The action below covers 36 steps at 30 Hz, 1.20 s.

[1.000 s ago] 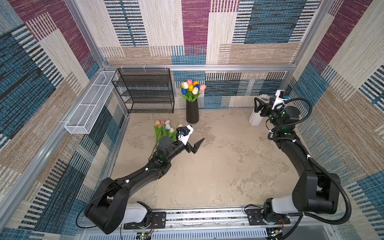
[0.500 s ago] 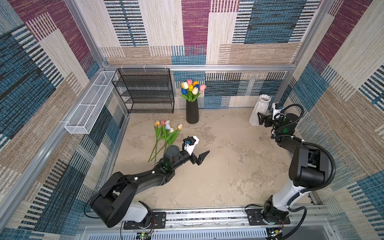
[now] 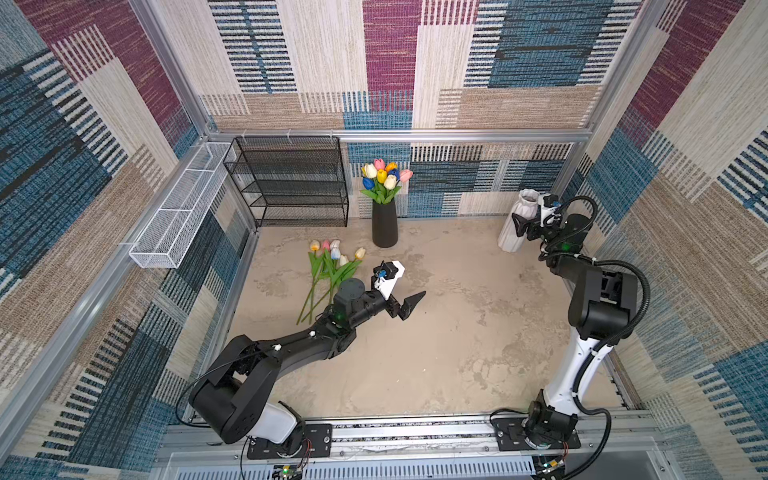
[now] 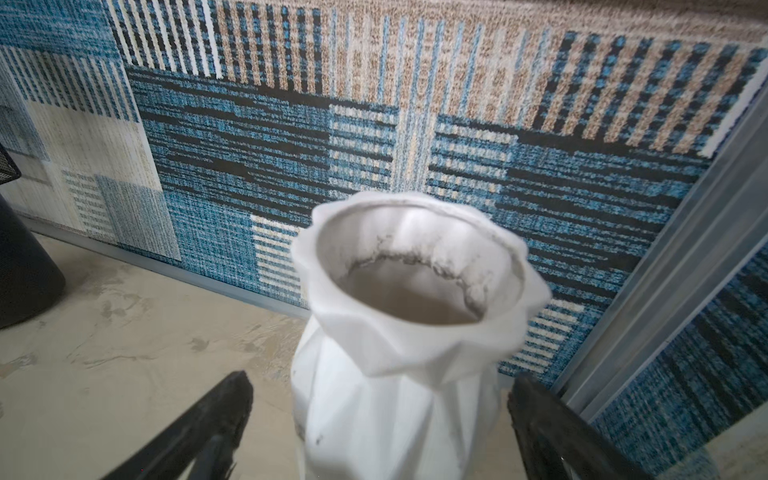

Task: Arrange the flowers into the vase
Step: 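Reach the right gripper to the white ribbed vase while the left gripper withdraws, then close the right gripper on the rim of the white ribbed vase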

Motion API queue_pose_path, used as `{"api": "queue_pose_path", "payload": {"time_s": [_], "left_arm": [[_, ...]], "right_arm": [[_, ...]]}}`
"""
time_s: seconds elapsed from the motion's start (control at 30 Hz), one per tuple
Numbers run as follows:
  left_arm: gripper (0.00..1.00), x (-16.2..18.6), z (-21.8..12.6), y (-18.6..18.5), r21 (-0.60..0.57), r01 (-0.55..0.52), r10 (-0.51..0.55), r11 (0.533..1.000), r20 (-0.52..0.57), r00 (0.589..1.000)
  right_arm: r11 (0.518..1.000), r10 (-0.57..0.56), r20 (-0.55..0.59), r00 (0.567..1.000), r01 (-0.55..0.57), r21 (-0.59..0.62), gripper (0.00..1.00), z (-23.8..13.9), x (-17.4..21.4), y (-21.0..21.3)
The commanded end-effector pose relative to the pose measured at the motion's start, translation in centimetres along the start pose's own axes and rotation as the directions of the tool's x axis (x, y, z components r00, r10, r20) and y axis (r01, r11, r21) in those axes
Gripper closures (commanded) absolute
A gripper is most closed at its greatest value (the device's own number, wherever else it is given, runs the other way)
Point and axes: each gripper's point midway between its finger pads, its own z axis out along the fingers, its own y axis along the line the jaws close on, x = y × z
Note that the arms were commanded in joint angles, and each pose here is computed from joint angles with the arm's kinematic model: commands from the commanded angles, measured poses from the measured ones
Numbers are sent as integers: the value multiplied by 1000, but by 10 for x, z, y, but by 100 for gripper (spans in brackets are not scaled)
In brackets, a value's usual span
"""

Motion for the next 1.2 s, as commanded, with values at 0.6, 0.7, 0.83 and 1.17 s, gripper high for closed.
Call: {"api": "queue_pose_path", "payload": {"time_s": [0.6,0.7,0.83,1.17], "left_arm": [[4,-4,-7,6,-51,-23,23,998,-9,1000],[4,-2,-9,9,-68,-29,27,997,-20,999],[4,-2,-12,12,-89,-34,32,995,-26,999],[2,-16,-37,62,-301,27,-39,953,-36,999]], "right_arm": [[985,-67,96,993,81,-155,28,21,3,14],[983,-71,102,992,87,-161,32,20,2,16],[981,-74,112,991,92,-168,36,18,-2,18],[956,-27,231,973,92,-278,61,-28,-53,99]]}}
